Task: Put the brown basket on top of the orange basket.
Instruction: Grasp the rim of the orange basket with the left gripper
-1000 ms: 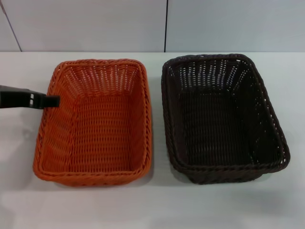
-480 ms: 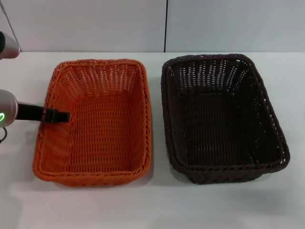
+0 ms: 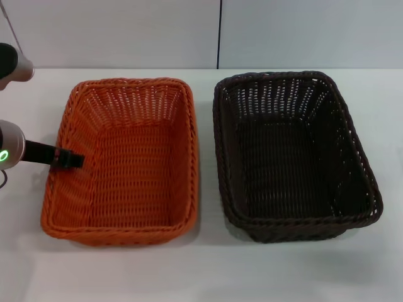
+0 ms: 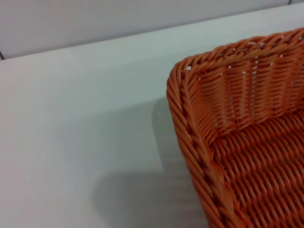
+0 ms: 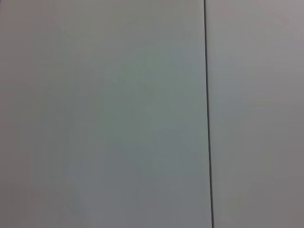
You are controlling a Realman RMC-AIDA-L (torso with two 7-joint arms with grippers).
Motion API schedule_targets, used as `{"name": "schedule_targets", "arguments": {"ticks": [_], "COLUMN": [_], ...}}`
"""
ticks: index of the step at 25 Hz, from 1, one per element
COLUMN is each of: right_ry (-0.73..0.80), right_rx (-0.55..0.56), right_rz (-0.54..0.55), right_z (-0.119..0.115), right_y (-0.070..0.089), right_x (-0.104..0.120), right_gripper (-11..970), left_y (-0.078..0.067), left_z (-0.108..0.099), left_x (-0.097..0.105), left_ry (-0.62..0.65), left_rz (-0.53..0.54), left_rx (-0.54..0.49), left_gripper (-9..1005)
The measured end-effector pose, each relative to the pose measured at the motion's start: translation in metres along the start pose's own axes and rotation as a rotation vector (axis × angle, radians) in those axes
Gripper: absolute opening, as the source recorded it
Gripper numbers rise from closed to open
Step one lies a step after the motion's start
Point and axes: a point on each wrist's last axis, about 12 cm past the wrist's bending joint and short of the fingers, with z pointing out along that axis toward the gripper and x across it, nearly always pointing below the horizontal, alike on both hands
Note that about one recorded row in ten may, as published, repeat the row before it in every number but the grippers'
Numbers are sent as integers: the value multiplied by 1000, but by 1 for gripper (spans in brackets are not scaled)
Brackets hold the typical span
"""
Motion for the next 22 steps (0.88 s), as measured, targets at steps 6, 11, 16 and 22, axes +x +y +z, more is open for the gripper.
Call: {"name": "schedule_targets", "arguments": {"ticks": [6,11,16,22], "right_ry": [1,-3,-9,-9], "right_rx": [-8,-14,-18,-24], "right_rz": [7,15,26,33], "right_z": [-2,-3,-2,-3], "right_y": [3,6,8,11], "right_x": [0,-1,-2,-3], "right_gripper": [702,702,702,702], "left_y": [1,0,0,1], "left_z": [5,-3,-11,-12], "left_x": [0,-5,-7,-7], "left_ry": [36,27,5,1], "left_rz": [48,123,174,208], "left_rx": [-11,-18,-25,-28], "left_gripper": [632,407,318,275]}}
